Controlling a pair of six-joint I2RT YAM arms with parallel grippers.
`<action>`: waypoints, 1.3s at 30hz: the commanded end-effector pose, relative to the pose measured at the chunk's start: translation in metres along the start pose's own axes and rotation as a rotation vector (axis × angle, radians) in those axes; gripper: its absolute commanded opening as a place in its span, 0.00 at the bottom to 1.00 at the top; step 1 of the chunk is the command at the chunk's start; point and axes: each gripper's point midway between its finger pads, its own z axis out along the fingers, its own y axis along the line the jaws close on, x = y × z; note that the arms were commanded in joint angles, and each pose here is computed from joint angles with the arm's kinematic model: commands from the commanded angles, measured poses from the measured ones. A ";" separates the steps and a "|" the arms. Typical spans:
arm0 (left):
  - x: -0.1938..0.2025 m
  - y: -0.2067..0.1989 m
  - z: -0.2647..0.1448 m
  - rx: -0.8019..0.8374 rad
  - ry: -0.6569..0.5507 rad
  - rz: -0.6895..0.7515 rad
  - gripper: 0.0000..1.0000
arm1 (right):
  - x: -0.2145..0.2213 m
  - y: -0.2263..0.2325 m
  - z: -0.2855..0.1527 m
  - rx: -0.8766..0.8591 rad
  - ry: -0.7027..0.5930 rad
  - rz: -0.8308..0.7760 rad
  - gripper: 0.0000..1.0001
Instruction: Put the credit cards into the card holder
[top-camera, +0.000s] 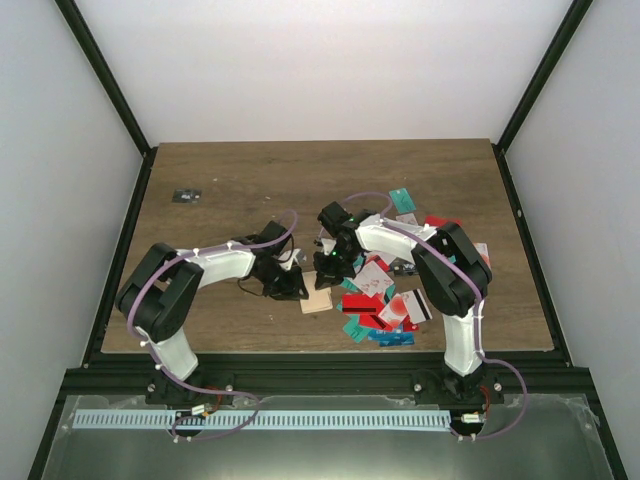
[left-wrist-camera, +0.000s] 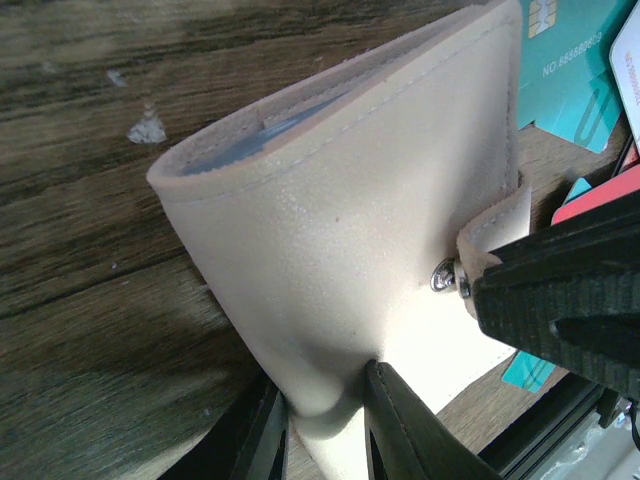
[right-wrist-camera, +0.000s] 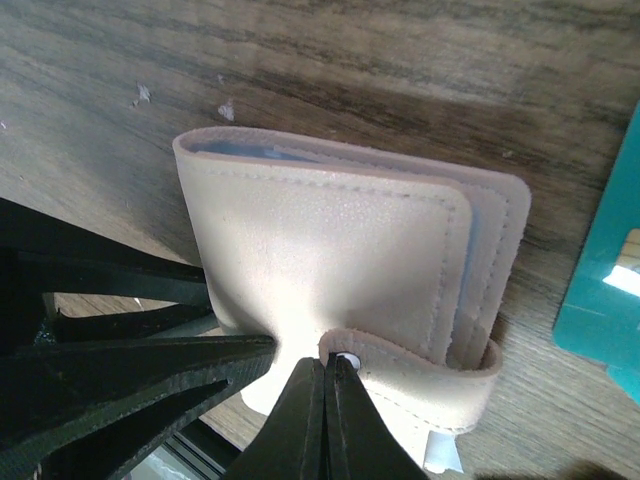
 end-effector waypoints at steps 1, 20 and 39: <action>0.016 0.026 0.016 -0.106 0.060 -0.039 0.23 | 0.011 0.004 0.006 -0.037 0.044 -0.019 0.01; 0.014 0.019 0.017 -0.086 0.056 -0.022 0.22 | 0.013 -0.019 0.030 0.055 0.090 0.024 0.01; 0.010 0.009 0.016 -0.057 0.048 -0.012 0.20 | 0.050 -0.057 0.068 0.244 0.205 0.098 0.01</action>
